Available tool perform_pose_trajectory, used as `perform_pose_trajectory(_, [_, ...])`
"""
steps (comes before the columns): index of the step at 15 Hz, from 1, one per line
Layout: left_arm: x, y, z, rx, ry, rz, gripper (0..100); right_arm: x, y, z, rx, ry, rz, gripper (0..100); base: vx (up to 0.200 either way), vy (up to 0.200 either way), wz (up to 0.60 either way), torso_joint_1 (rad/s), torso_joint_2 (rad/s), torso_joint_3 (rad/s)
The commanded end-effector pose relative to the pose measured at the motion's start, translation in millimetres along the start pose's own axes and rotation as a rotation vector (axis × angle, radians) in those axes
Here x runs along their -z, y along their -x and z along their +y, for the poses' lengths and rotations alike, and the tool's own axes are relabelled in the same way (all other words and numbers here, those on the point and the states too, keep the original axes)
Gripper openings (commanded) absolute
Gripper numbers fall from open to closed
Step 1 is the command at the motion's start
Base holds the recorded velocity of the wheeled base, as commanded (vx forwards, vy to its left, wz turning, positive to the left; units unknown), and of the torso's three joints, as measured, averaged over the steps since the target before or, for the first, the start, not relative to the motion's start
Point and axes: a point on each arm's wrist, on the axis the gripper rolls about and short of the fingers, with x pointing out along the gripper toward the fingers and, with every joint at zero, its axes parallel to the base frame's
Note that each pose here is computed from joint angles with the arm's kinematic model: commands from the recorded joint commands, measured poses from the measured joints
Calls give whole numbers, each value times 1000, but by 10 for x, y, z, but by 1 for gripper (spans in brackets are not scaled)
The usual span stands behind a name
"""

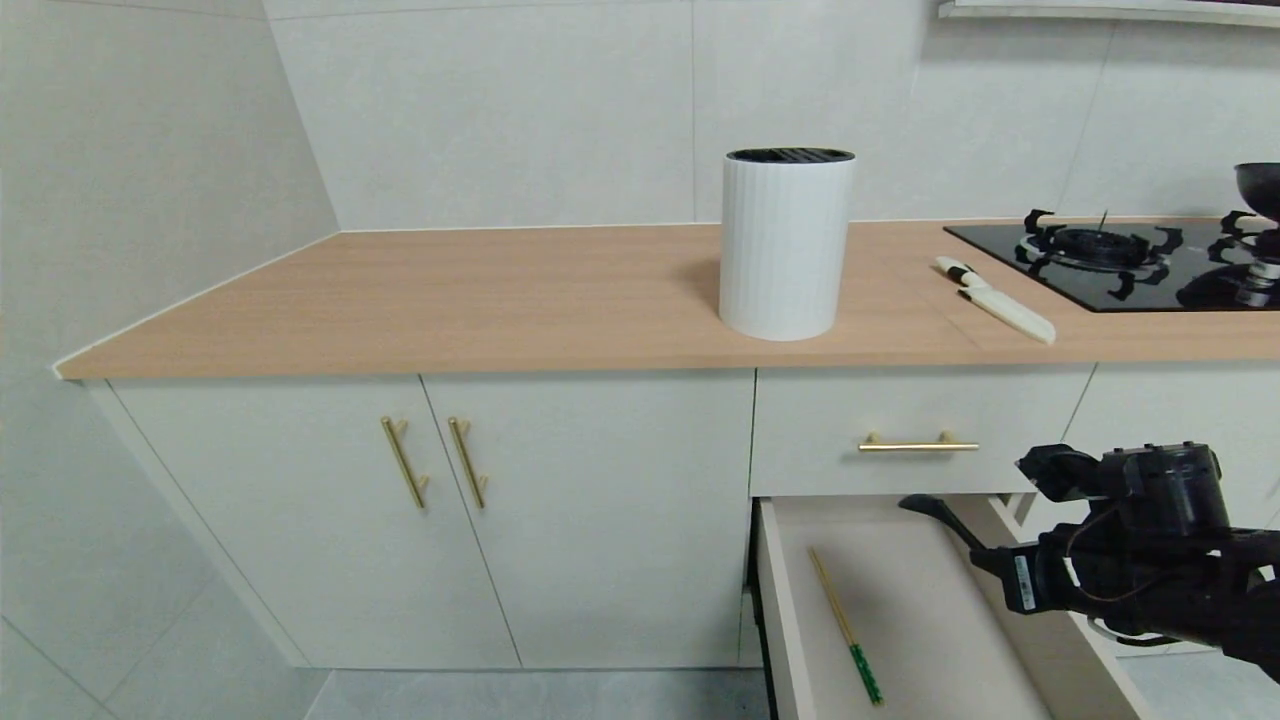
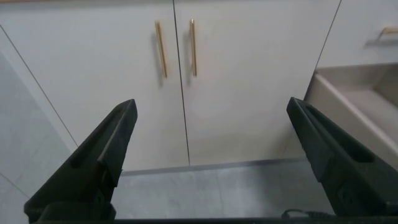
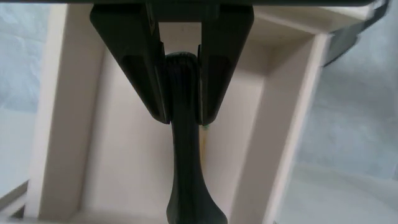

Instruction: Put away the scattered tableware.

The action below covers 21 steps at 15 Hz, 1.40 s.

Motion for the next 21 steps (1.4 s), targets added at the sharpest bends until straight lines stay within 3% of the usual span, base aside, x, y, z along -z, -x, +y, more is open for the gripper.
perform_pose_trajectory(1, [1,0,0,0,0,1,100,42,-58,-5,1,-2,26,0,0,0,0,-178,466,295])
perform_pose_trajectory(10, [1,0,0,0,0,1,100,58,-80,-7,1,7,35,0,0,0,0,-133,421,287])
perform_pose_trajectory(16, [1,0,0,0,0,1,100,79,-137,-14,12,17,41,0,0,0,0,-6,32,24])
perform_pose_trajectory(21, [1,0,0,0,0,1,100,75,-450,-55,125,13,-14,0,0,0,0,0,0,0])
